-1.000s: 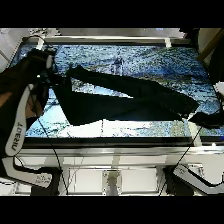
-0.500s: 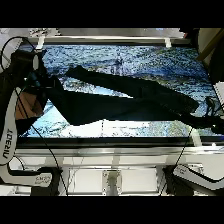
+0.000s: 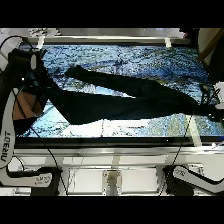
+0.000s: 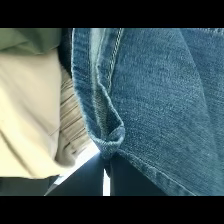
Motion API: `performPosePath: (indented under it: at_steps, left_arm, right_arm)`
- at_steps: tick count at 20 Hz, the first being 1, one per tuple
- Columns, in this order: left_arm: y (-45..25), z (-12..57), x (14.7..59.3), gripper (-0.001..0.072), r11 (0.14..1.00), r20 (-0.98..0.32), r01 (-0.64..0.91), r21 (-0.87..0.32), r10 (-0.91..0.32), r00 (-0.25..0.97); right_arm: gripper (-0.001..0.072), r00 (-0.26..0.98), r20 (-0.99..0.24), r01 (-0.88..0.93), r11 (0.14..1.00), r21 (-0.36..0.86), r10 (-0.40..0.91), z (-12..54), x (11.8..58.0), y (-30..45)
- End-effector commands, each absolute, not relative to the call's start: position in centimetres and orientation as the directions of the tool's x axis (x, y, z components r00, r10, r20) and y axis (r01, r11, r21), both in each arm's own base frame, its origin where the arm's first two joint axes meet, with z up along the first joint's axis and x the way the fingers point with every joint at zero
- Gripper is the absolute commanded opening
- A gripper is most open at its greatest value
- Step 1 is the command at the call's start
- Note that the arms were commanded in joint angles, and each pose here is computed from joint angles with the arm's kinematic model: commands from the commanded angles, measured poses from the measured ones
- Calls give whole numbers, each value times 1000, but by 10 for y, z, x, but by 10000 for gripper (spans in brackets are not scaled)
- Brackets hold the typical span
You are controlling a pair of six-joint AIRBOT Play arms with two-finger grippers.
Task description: Fold the clothes and pants, and hang the long-sleeved shirts on hangers.
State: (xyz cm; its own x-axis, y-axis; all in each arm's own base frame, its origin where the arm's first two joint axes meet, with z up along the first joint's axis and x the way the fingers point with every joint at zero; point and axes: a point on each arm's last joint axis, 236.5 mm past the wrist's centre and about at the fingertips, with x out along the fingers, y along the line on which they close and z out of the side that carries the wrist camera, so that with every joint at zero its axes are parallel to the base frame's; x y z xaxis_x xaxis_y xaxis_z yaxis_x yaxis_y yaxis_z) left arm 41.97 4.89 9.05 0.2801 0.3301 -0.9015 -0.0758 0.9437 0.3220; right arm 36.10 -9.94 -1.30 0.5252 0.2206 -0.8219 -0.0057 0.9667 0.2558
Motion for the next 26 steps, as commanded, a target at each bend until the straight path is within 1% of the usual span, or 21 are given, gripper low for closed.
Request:
performPosePath:
  at_steps: [1,4,6,7,9,10,13,14,15,16,17,18,19,21,22,24,26]
  left_arm:
    - [58,123,402,15,940,-885,-119,318,340,318]
    - [69,150,371,15,938,-887,-173,300,341,311]
    - [69,155,360,16,937,-890,-179,299,342,302]
    - [67,148,359,16,940,-895,-174,293,334,295]
    - [56,113,355,16,955,-925,-144,260,289,247]
    - [50,88,352,15,962,-939,-131,241,265,217]
    - [48,15,341,15,962,-952,-139,235,257,165]
    - [47,-5,336,16,961,-955,-154,230,253,153]
    - [47,-19,330,16,960,-958,-162,228,251,140]
    - [46,-30,324,16,960,-961,-165,228,249,123]
    - [47,-35,319,15,959,-962,-162,232,251,106]
    - [47,-36,317,15,959,-963,-162,233,251,101]
    - [47,-35,317,15,959,-962,-162,233,251,104]
    - [47,-32,317,15,959,-962,-164,231,250,112]
    - [47,-31,317,15,959,-961,-164,230,251,115]
    - [47,-31,317,15,959,-961,-165,230,250,115]
    - [47,-31,317,15,959,-961,-165,230,250,115]
  right_arm:
    - [47,565,-801,-69,978,195,199,90,345,-105]
    - [46,618,-778,-45,993,107,112,181,310,-110]
    - [45,629,-771,-53,995,87,101,206,298,-102]
    - [45,625,-773,-57,994,94,109,205,297,-101]
    - [45,584,-799,-47,989,142,143,180,305,-107]
    - [45,548,-818,-38,982,184,175,160,309,-110]
    - [47,415,-864,34,944,328,285,82,323,-122]
    - [63,380,-871,82,926,369,313,59,327,-126]
    - [180,336,-876,128,905,405,345,37,329,-129]
    - [379,305,-881,176,888,425,361,23,329,-132]
    - [422,289,-882,191,880,435,373,15,329,-134]
    - [422,282,-887,195,884,425,365,15,327,-138]
    - [421,264,-906,202,900,386,330,16,320,-147]
    - [421,194,-943,231,922,312,270,18,291,-166]
    - [421,169,-951,248,923,296,260,19,275,-174]
    - [421,156,-953,322,898,299,261,17,245,-191]
    - [421,172,-943,424,843,332,285,8,215,-202]
